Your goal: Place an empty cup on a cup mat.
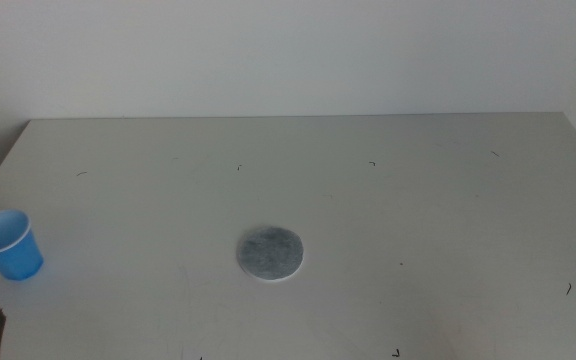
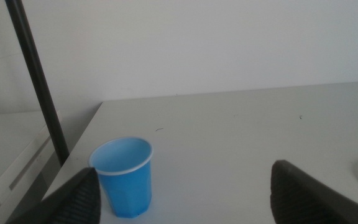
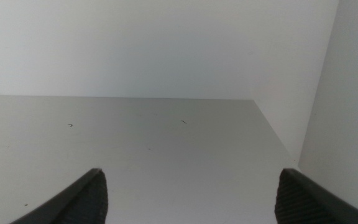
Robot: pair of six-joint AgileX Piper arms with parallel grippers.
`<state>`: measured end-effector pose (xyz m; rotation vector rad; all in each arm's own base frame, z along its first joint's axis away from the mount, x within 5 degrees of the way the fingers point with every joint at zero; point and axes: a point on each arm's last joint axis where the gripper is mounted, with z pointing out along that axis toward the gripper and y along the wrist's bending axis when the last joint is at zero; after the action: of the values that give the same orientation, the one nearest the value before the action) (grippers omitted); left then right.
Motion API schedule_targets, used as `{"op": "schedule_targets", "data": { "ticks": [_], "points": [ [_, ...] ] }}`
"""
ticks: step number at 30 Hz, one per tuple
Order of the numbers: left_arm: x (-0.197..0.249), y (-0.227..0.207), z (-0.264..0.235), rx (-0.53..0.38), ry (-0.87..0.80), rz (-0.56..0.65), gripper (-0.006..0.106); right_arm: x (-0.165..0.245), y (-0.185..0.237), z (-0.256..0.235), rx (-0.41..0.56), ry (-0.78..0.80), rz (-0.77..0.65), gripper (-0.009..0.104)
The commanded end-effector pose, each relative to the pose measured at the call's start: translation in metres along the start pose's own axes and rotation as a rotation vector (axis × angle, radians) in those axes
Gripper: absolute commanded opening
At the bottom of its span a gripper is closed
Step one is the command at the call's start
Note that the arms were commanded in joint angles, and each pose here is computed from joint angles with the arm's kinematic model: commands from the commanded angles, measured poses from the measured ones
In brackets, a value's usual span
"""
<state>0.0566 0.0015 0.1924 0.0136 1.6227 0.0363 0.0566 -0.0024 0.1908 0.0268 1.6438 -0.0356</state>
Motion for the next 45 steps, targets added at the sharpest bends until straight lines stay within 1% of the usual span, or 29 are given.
{"op": "schedule_targets", "data": {
  "ticks": [1,3,6,9,17,22,24,31,34,37,40,45],
  "points": [
    [-0.015,0.000,-0.003,0.003,-0.087,-0.016,0.105,-0.011,0.000,-0.003,-0.001,-0.109,-0.019,0.094],
    [-0.029,0.002,-0.006,-0.007,-0.052,-0.023,0.105,-0.011,0.000,-0.003,-0.001,-0.109,-0.019,0.094],
    [-0.053,0.005,-0.008,-0.031,0.057,-0.028,0.105,-0.011,0.000,-0.003,-0.001,-0.109,-0.019,0.094],
    [-0.082,0.007,-0.006,-0.051,0.115,-0.009,0.105,-0.011,0.000,-0.003,-0.001,-0.109,-0.019,0.094],
    [-0.169,0.015,0.004,-0.098,0.119,0.040,0.105,-0.011,0.000,-0.003,-0.001,-0.109,-0.019,0.094],
    [-0.215,0.018,0.015,-0.121,0.150,0.036,0.105,-0.011,0.000,-0.003,-0.001,-0.109,-0.019,0.094],
    [-0.230,0.018,0.022,-0.121,0.181,0.018,0.105,-0.011,0.000,-0.003,-0.001,-0.109,-0.019,0.094],
    [-0.268,0.019,0.043,-0.118,0.289,-0.031,0.105,-0.011,0.000,-0.003,-0.001,-0.109,-0.019,0.094],
    [-0.277,0.019,0.051,-0.130,0.329,-0.058,0.105,-0.011,0.000,-0.003,-0.001,-0.109,-0.019,0.094],
    [-0.282,0.021,0.064,-0.160,0.383,-0.087,0.105,-0.011,0.000,-0.003,-0.001,-0.109,-0.019,0.094],
    [-0.287,0.025,0.078,-0.201,0.415,-0.079,0.105,-0.011,0.000,-0.003,-0.001,-0.109,-0.019,0.094],
    [-0.287,0.027,0.105,-0.233,0.502,-0.072,0.105,-0.011,0.000,-0.003,-0.001,-0.109,-0.019,0.094]
  ]
}}
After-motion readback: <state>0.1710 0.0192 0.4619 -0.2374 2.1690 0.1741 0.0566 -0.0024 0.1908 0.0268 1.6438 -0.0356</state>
